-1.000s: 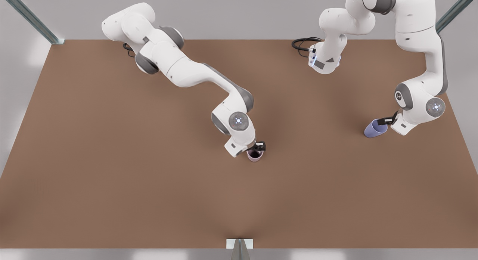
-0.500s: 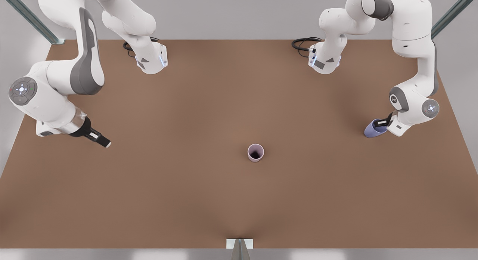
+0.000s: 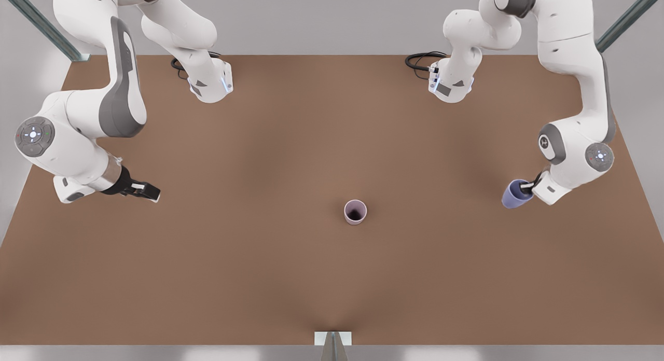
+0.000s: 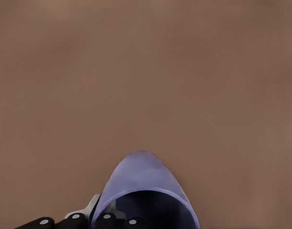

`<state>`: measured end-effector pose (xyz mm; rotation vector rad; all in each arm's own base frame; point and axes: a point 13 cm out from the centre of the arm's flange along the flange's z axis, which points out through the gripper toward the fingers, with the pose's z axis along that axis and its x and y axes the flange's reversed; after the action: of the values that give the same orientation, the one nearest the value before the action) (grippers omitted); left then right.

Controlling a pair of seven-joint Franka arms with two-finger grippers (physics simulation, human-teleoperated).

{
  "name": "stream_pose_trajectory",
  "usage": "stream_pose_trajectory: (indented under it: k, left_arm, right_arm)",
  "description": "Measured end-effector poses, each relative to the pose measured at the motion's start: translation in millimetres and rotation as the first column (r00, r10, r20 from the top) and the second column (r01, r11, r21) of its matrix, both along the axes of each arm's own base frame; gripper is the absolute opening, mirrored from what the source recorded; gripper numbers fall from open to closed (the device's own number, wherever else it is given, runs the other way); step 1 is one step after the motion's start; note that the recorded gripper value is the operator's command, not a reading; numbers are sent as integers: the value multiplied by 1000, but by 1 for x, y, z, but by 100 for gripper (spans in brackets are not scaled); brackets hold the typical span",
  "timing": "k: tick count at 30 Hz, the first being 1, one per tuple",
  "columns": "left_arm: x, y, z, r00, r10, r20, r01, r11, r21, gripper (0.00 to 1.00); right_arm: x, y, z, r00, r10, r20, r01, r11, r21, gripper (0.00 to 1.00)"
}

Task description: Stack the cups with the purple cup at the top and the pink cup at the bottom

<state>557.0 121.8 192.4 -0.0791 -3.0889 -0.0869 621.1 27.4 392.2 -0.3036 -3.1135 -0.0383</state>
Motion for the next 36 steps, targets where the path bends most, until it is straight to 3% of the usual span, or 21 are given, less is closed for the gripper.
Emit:
stream_pose_trajectory:
  k: [3, 8, 16, 36]
  left_arm:
    - [67, -123, 46, 981, -191, 41, 191, 982, 9, 21]
    - [101, -331, 68, 935, -351, 51, 353, 935, -28, 21]
    - [75, -472, 45, 967, -253, -14, 252, 966, -51, 21]
    - [49, -534, 42, 991, 131, -14, -131, 989, -70, 21]
  right_arm:
    - [0, 1, -1, 1000, 32, -1, -32, 1000, 1, 100]
    - [0, 5, -5, 997, 77, -7, -77, 997, 3, 100]
    - [-3, 7, -11, 992, 126, -18, -125, 992, 8, 100]
    - [-9, 8, -25, 981, 187, -51, -187, 982, 18, 100]
